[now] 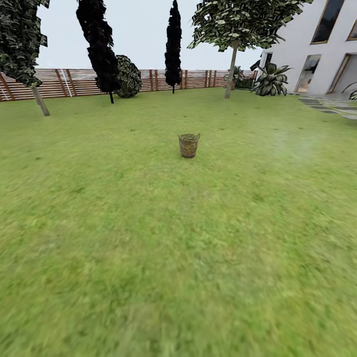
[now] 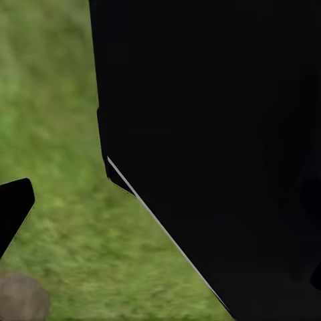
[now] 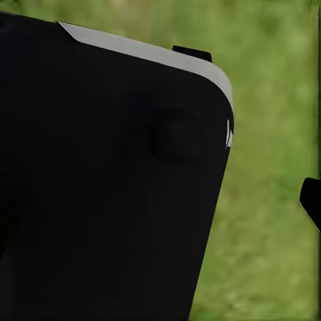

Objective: Take the three Easter eggs out of the wicker basket on the lawn in the garden, then place them on the lawn next to a single tree (choose any tree) so that all three eggs are next to the same tree and none are left in the basket.

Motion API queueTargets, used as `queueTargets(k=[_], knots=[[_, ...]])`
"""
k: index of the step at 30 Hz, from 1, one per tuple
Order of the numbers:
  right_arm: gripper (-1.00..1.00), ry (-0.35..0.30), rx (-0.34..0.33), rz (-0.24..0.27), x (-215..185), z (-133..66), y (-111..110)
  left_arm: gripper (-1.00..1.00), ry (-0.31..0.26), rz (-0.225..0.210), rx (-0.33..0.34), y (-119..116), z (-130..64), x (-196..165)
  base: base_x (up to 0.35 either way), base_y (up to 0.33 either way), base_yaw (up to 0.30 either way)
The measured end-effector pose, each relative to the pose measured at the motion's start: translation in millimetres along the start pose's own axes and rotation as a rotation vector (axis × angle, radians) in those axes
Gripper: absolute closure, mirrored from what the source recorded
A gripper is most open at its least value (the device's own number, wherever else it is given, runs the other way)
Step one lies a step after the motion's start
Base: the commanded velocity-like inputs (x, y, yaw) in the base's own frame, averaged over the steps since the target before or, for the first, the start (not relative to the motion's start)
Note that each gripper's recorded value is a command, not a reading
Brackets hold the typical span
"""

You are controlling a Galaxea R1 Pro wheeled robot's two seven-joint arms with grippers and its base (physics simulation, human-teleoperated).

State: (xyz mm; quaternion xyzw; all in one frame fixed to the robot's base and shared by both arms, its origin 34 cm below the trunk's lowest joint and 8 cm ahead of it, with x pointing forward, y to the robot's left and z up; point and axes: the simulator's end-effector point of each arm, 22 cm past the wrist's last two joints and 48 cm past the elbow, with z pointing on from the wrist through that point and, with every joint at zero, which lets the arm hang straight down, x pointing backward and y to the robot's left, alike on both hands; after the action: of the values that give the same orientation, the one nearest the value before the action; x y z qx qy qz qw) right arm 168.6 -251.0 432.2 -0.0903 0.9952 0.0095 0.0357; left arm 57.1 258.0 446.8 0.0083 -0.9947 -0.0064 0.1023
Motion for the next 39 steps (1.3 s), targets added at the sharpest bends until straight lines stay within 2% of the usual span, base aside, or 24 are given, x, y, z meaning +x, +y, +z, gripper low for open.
queueTargets(k=[39], knots=[[-1.0,-0.013,0.003,-0.001,-4.9,-0.1,-1.6,-1.0,-0.013,0.0,0.0,-0.1,0.0,-5.0,0.32,0.0,0.0]])
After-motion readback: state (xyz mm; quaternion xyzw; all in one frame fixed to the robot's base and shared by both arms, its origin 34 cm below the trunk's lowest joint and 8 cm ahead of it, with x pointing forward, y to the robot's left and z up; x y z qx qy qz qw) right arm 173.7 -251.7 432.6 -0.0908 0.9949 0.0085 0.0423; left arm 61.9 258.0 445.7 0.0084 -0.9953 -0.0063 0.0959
